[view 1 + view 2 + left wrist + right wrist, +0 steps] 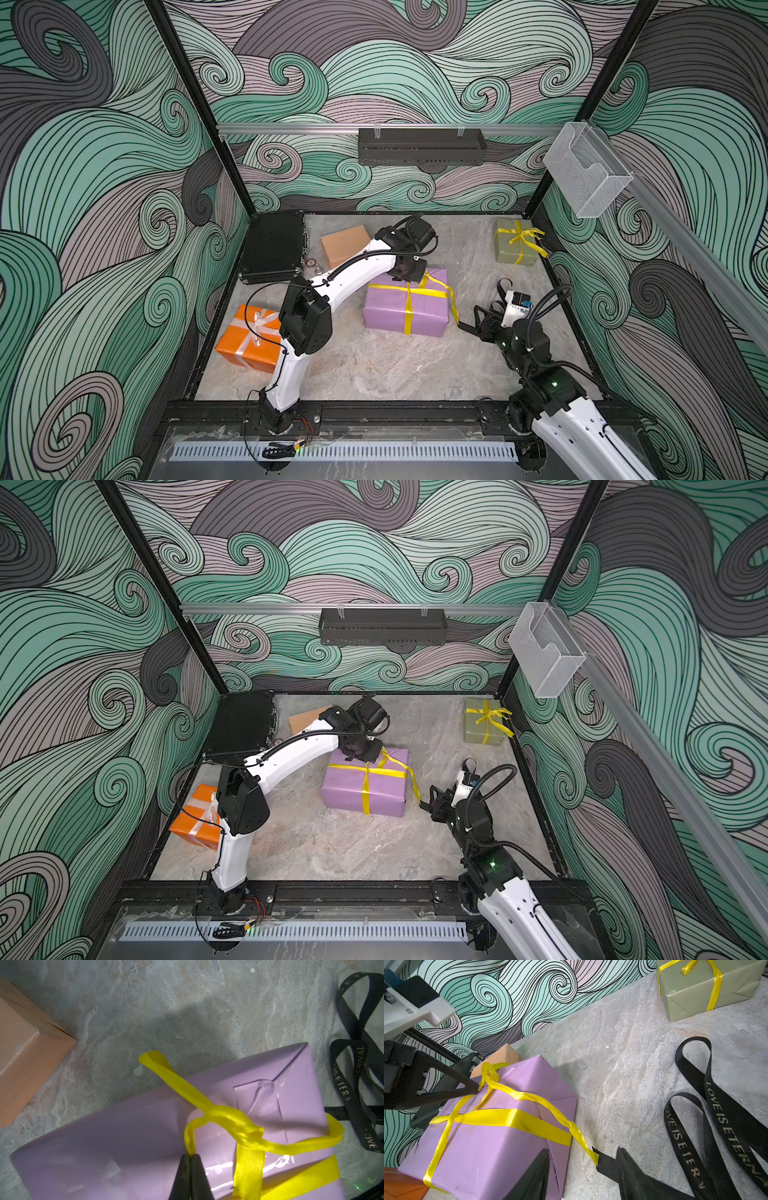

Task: Untie the ribbon bows on the gift boxes
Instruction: Untie the ribbon from the gift box.

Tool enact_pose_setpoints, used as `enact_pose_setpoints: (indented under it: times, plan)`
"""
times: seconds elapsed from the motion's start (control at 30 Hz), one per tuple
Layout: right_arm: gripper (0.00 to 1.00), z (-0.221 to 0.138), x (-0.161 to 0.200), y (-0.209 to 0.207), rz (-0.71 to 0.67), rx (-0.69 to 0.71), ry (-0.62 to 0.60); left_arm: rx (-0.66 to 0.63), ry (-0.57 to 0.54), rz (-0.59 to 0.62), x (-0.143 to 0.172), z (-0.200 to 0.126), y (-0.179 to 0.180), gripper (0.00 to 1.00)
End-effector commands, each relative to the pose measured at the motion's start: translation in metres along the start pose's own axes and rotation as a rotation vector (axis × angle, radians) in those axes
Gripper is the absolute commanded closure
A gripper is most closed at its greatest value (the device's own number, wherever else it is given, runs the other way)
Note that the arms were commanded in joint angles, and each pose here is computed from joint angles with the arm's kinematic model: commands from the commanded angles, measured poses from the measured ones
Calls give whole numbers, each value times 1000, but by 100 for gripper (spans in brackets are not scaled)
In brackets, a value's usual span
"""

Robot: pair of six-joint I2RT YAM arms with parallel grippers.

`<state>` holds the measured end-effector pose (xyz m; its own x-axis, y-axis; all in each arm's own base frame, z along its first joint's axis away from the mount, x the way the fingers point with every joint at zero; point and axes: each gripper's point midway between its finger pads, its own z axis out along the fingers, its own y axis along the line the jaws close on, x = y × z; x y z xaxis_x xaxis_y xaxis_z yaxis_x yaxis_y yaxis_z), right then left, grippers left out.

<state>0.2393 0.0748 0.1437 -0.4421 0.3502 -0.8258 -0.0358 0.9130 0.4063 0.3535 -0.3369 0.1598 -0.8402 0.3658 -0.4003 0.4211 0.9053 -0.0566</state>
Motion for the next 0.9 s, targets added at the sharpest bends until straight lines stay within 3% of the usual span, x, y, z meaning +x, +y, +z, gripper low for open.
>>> enact_pose_setpoints:
  times: [0.0, 0.4, 0.67, 0.87]
  plan:
    - [47, 2, 0, -1, 10, 2, -7, -9, -124, -20, -15, -38, 5, 100]
    - [47, 1, 0, -1, 10, 2, -9, 80, -442, -9, 2, -101, 2, 100]
    - [47, 2, 1, -1, 10, 0, -4, 128, -419, 45, 55, -120, 5, 100]
    - [47, 2, 0, 0, 7, -3, -5, 10, -366, -106, 104, -114, 48, 100]
